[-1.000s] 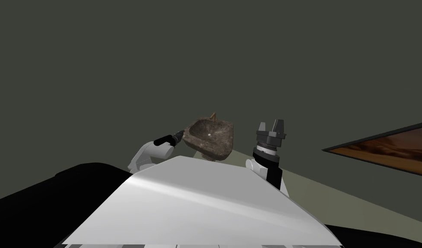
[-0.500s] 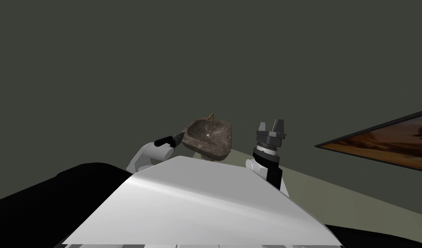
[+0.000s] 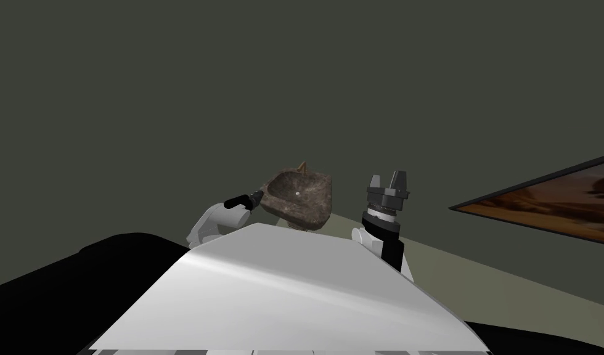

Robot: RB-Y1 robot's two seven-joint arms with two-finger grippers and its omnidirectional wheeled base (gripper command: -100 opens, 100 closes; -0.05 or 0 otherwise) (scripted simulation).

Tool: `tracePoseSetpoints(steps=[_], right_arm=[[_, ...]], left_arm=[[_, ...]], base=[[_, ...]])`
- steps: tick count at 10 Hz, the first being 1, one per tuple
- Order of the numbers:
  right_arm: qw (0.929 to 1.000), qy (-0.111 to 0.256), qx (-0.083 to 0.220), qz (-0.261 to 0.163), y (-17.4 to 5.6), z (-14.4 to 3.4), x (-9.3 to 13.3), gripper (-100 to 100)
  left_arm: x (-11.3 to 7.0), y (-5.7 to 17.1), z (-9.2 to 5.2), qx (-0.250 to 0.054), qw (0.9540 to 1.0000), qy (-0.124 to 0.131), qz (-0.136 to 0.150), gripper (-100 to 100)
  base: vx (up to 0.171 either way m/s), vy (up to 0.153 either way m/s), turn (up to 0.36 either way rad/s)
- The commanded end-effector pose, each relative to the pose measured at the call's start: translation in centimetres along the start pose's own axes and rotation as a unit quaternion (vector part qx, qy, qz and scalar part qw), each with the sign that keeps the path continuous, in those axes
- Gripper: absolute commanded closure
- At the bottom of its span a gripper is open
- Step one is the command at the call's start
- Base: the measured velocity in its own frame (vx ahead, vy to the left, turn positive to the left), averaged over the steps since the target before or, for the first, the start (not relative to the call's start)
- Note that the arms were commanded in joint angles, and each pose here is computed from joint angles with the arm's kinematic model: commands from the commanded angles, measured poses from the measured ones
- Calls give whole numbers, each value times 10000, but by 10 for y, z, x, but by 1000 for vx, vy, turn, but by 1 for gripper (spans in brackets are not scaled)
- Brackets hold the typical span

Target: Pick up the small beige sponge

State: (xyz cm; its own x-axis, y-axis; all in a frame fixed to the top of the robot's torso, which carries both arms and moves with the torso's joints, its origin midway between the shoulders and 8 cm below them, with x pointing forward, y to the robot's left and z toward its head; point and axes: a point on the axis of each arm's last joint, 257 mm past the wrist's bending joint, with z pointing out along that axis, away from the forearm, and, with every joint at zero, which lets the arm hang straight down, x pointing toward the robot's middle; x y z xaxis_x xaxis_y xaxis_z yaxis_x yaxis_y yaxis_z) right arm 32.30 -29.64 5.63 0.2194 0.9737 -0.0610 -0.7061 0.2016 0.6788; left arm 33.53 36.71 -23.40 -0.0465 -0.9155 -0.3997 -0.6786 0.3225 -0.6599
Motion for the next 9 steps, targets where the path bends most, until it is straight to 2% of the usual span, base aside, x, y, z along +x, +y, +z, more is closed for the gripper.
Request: tracePoseSetpoints(steps=[1,4,5,6,7,8,9], right_arm=[[10000,0,0,0,0,0,0,0],[10000,0,0,0,0,0,0,0],[10000,0,0,0,0,0,0,0],[10000,0,0,0,0,0,0,0],[10000,0,0,0,0,0,0,0],[10000,0,0,0,0,0,0,0],[10000,0,0,0,0,0,0,0]], left_arm=[[0,0,0,0,10000,0,0,100],[0,0,0,4,10000,0,0,100],[0,0,0,5,10000,0,1,0],[1,-2,-7,6,10000,15,11,100],[2,-3,-11,8,10000,22,16,100],[2,-2,-8,17,10000,16,14,100],[2,-2,-9,12,10000,17,13,0]], base=[[0,0,0],[0,0,0],[0,0,0],[0,-9,25],[0,-10,29],[0,0,0],[0,0,0]])
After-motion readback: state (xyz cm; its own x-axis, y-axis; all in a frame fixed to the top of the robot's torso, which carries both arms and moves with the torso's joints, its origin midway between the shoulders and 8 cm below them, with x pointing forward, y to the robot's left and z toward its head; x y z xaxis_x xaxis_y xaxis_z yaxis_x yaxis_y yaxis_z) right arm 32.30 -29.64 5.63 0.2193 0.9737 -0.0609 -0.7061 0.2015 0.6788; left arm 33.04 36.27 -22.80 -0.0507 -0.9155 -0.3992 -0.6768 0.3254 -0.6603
